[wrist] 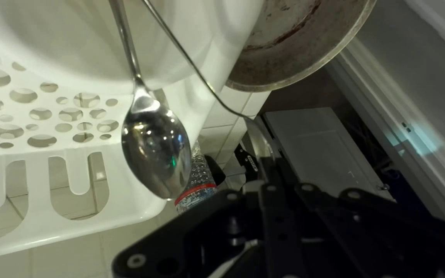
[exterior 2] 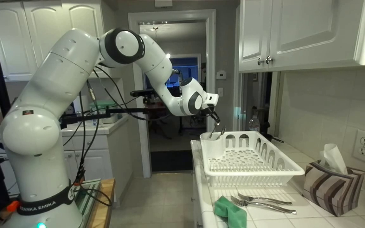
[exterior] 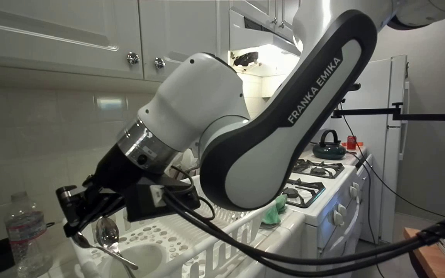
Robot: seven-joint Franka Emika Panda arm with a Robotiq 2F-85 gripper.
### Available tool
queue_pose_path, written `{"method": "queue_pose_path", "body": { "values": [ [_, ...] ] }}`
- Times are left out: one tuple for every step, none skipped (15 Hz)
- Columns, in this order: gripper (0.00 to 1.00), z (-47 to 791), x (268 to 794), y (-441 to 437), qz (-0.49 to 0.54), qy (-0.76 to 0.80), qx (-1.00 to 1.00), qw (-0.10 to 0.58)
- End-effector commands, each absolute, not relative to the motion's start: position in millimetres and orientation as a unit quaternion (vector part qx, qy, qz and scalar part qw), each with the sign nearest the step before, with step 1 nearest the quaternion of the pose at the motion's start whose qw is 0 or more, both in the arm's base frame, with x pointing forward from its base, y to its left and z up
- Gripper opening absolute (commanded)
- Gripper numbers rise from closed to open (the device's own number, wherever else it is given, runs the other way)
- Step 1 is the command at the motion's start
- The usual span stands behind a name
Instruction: Put two silver spoons in the cutlery holder on the dishrack.
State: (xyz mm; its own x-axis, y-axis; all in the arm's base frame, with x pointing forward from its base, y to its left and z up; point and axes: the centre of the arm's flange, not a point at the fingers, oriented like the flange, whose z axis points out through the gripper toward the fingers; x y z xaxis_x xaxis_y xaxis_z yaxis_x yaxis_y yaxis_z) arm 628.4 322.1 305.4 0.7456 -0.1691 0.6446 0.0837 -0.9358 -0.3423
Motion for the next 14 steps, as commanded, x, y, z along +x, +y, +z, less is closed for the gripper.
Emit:
{"method": "queue_pose_path", "body": {
  "values": [
    [0.01,297.3,614.5,320.3,-0.359,-0.002,-0.914,0.19],
    [0.01,295.1,612.7,320.1,-0.363,-0.003,-0.912,0.191],
    [0.01,293.6,612.3,318.9,-0.366,-0.005,-0.911,0.191],
    [0.01,292.5,612.5,317.1,-0.367,-0.004,-0.91,0.193],
    [0.01,291.7,612.3,315.5,-0.371,-0.005,-0.908,0.193],
    [0.01,291.6,613.0,313.4,-0.374,-0.004,-0.907,0.196],
    [0.01,291.6,614.0,311.9,-0.378,-0.003,-0.905,0.196],
    [0.01,291.3,615.1,310.2,-0.38,-0.002,-0.904,0.196],
    [0.01,290.8,615.8,308.8,-0.381,-0.002,-0.903,0.196],
    [0.01,289.7,616.2,307.6,-0.382,-0.002,-0.903,0.197],
    [0.01,288.2,617.0,306.8,-0.381,-0.003,-0.904,0.196],
    [0.01,286.9,617.3,306.6,-0.376,-0.002,-0.906,0.197],
    [0.01,285.9,617.0,306.8,-0.371,-0.005,-0.907,0.199],
    [0.01,284.5,616.4,307.5,-0.368,-0.006,-0.908,0.2]
  ]
}}
